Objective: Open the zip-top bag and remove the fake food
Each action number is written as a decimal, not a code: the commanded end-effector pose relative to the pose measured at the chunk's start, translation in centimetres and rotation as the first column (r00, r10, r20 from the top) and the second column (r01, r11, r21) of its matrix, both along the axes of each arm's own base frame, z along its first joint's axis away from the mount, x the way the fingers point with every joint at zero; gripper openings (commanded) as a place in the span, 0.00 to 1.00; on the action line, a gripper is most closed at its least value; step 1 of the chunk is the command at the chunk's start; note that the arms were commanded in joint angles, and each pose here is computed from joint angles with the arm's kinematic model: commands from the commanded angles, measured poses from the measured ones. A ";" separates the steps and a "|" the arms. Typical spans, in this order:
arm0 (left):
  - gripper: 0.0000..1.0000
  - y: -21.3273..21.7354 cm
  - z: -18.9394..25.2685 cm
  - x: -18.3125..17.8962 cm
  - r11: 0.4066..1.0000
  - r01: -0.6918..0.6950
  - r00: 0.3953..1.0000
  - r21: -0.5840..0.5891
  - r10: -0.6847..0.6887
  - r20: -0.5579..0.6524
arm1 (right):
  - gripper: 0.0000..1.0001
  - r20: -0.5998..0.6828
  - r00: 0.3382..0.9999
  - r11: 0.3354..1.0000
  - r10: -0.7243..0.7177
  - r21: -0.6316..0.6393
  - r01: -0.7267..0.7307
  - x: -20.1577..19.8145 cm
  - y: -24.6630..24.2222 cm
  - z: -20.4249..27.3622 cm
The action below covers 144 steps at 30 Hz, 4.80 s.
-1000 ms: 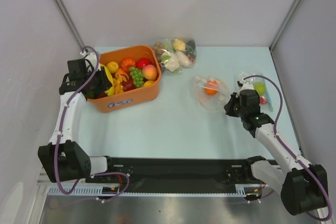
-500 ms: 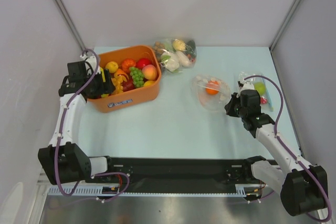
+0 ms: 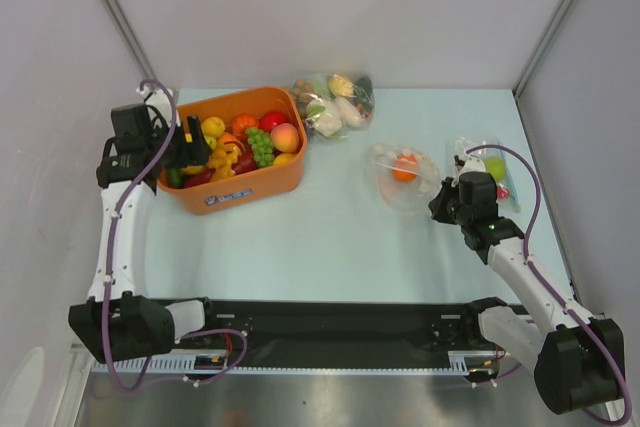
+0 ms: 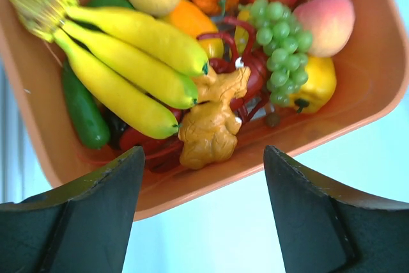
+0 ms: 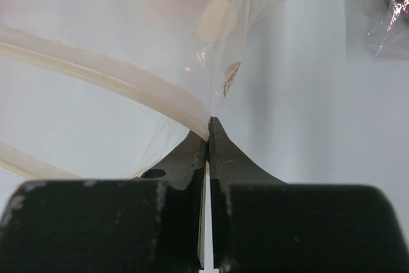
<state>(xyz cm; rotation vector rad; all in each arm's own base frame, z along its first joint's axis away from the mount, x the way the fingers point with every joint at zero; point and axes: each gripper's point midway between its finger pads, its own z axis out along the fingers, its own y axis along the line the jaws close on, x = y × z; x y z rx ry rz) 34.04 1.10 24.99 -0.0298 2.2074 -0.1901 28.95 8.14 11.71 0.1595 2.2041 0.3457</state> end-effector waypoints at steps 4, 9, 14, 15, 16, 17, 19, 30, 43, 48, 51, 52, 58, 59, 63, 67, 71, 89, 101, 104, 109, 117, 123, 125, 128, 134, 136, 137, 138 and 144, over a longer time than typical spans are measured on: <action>0.78 -0.6 5.2 -0.3 0.999 0.001 0.991 0.054 -0.008 0.133 | 0.00 0.034 0.999 1.000 0.009 0.007 -0.009 0.3 0.1 1.0; 0.78 -4.2 6.3 -0.1 0.994 0.072 0.981 0.083 -0.086 0.174 | 0.00 0.037 0.999 1.000 0.015 0.009 -0.015 0.2 0.2 1.2; 0.77 -11.3 7.8 0.1 0.976 0.211 0.951 0.059 -0.219 0.217 | 0.00 0.039 0.999 1.000 0.016 0.016 -0.016 0.0 0.2 1.4; 0.77 -13.5 7.9 -0.3 0.962 0.267 0.937 0.051 -0.271 0.222 | 0.00 0.038 0.999 1.000 0.015 0.019 -0.016 0.0 0.3 1.4; 0.77 -14.7 8.1 -0.5 0.957 0.287 0.930 0.029 -0.286 0.229 | 0.00 0.041 0.999 1.000 0.014 0.024 -0.015 0.0 0.3 1.6; 0.77 -16.2 8.2 -0.4 0.947 0.322 0.919 0.010 -0.315 0.239 | 0.00 0.041 0.999 0.999 0.016 0.032 -0.018 -0.1 0.4 1.6; 0.77 -19.7 7.5 -1.6 0.914 0.404 0.892 -0.036 -0.385 0.236 | 0.00 0.042 0.999 0.999 0.022 0.037 -0.024 -0.3 0.7 1.7; 0.77 -33.1 0.8 -6.5 0.704 0.623 0.780 -0.341 -0.591 0.207 | 0.00 0.064 0.995 0.993 0.073 0.086 -0.078 -0.8 3.6 3.0; 0.78 -37.4 -4.2 -5.1 0.663 0.613 0.779 -0.430 -0.600 0.185 | 0.00 0.067 0.987 0.978 0.149 0.134 -0.157 -1.9 7.6 3.3; 0.78 -37.7 -7.3 -4.5 0.687 0.594 0.787 -0.418 -0.605 0.124 | 0.00 0.071 0.982 0.972 0.173 0.145 -0.182 -2.1 8.6 3.8; 0.69 -37.8 -9.2 -4.5 0.695 0.592 0.782 -0.408 -0.618 0.080 | 0.01 0.086 0.979 0.971 0.186 0.138 -0.197 -2.3 8.7 4.5; 0.60 -37.8 -9.7 -4.5 0.698 0.591 0.781 -0.404 -0.621 0.070 | 0.04 0.095 0.975 0.967 0.203 0.137 -0.215 -2.3 8.9 5.1; 0.03 -36.8 -12.8 -3.5 0.751 0.583 0.789 -0.309 -0.615 -0.008 | 0.42 0.138 0.969 0.977 0.205 0.032 -0.211 -3.3 6.7 8.5; 0.00 -36.8 -12.9 -3.5 0.751 0.586 0.786 -0.303 -0.618 -0.011 | 0.45 0.173 0.967 0.980 0.189 0.031 -0.197 -3.2 6.1 10.0; 0.00 -36.8 -13.4 -3.7 0.731 0.622 0.760 -0.280 -0.650 -0.010 | 0.54 0.261 0.957 0.989 0.127 0.035 -0.140 -2.1 4.0 13.1; 0.00 -36.6 -14.0 -4.0 0.723 0.636 0.746 -0.269 -0.666 -0.027 | 0.54 0.242 0.965 0.989 0.098 0.084 -0.121 1.0 2.9 11.9; 0.00 -36.4 -14.7 -4.0 0.720 0.647 0.737 -0.251 -0.675 -0.037 | 0.56 0.234 0.970 0.990 0.058 0.109 -0.085 4.8 1.6 9.2; 0.01 -36.3 -15.2 -4.3 0.703 0.675 0.711 -0.222 -0.701 -0.055 | 0.66 0.108 0.994 0.987 -0.003 0.157 -0.014 14.0 0.6 -0.3; 0.00 -36.0 -15.0 -3.5 0.721 0.668 0.726 -0.182 -0.686 -0.051 | 0.21 -0.058 0.998 0.990 0.002 0.138 0.006 12.9 0.9 -5.8; 0.27 -35.6 -14.1 -3.1 0.739 0.653 0.746 -0.165 -0.666 -0.030 | 0.12 -0.085 0.996 0.992 0.016 0.122 -0.005 12.4 1.5 -6.3; 0.70 -34.3 -9.5 -3.0 0.770 0.629 0.777 -0.109 -0.620 0.106 | 0.00 -0.134 0.990 0.994 0.034 0.110 -0.020 11.0 2.2 -7.0; 0.50 -35.2 -5.1 -4.8 0.705 0.708 0.675 -0.028 -0.666 0.317 | 0.00 -0.146 0.988 0.992 0.052 0.124 -0.033 9.7 2.9 -7.0; 0.32 -36.6 -8.6 -5.6 0.633 0.773 0.619 -0.027 -0.746 0.246 | 0.00 -0.136 0.989 0.990 0.058 0.136 -0.040 9.6 3.1 -6.1; 0.30 -36.5 -9.5 -5.5 0.636 0.771 0.624 -0.024 -0.749 0.222 | 0.00 -0.133 0.989 0.990 0.060 0.136 -0.042 9.6 3.1 -5.8; 0.28 -36.3 -10.1 -5.8 0.632 0.775 0.620 -0.023 -0.752 0.221 | 0.00 -0.132 0.989 0.990 0.059 0.135 -0.041 9.7 3.1 -5.7; 0.39 -37.2 -11.3 -5.9 0.605 0.796 0.596 -0.032 -0.772 0.222 | 0.00 -0.142 0.987 0.989 0.073 0.140 -0.053 9.4 3.4 -5.8; 0.50 -37.9 -12.1 -5.8 0.596 0.802 0.590 -0.041 -0.779 0.211 | 0.00 -0.145 0.986 0.989 0.078 0.140 -0.057 9.3 3.6 -5.8; 0.51 -38.3 -13.3 -5.6 0.594 0.803 0.590 -0.046 -0.784 0.192 | 0.00 -0.149 0.986 0.989 0.079 0.139 -0.058 9.2 3.6 -5.9; 0.54 -38.7 -13.3 -5.3 0.591 0.806 0.588 -0.048 -0.786 0.194 | 0.00 -0.157 0.984 0.988 0.082 0.140 -0.060 9.0 3.7 -6.1; 0.56 -40.8 -15.0 -4.6 0.575 0.812 0.583 -0.101 -0.792 0.179 | 0.00 -0.170 0.980 0.987 0.101 0.137 -0.078 8.4 4.2 -6.3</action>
